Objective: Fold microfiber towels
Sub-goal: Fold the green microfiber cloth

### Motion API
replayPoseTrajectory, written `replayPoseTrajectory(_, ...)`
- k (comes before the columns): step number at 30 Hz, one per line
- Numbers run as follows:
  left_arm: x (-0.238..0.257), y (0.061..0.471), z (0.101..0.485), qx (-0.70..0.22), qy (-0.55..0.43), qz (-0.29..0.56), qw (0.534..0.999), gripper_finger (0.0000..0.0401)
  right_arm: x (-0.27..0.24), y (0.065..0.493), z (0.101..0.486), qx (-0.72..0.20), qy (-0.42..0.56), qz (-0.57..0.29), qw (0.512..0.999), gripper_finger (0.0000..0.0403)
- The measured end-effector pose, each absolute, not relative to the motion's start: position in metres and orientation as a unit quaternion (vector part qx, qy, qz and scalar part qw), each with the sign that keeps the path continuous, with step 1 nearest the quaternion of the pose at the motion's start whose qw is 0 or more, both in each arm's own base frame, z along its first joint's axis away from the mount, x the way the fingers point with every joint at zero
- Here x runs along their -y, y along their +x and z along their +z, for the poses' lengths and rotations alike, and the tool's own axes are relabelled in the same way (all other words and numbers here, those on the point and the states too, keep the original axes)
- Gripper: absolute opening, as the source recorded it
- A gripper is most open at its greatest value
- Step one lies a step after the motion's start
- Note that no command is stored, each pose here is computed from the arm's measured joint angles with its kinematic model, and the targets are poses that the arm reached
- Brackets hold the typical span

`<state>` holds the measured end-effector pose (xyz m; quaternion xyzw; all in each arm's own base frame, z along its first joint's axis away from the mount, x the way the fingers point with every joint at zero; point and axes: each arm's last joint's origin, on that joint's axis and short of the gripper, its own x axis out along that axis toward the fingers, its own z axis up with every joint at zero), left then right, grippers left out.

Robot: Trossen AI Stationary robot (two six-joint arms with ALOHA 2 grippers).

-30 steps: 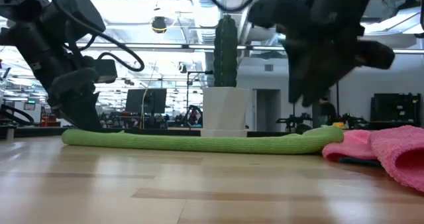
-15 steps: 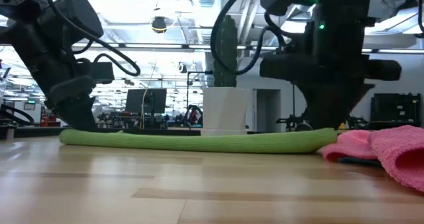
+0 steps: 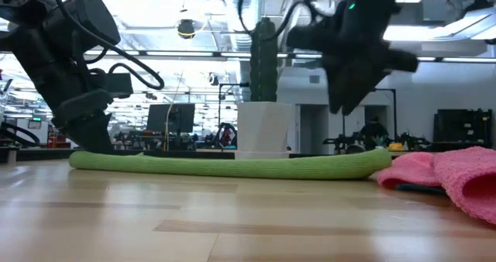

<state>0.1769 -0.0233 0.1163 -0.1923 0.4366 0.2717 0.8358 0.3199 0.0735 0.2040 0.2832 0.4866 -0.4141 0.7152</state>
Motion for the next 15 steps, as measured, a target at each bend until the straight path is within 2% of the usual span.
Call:
replayPoseTrajectory(4, 0.023, 0.177, 0.116, -0.431, -0.210, 0.281, 0.832, 0.0004, -0.069, 0.329, 0.180, -0.538, 0.271, -0.398, 0.692, 0.0120)
replayPoseTrajectory(10, 0.023, 0.177, 0.116, -0.428, -0.225, 0.287, 0.827, 0.0004, -0.066, 0.323, 0.152, -0.618, 0.227, -0.421, 0.624, 0.0120)
replayPoseTrajectory(15, 0.023, 0.177, 0.116, -0.425, -0.229, 0.288, 0.827, 0.0004, -0.065, 0.319, 0.157, -0.621, 0.214, -0.420, 0.626, 0.0120)
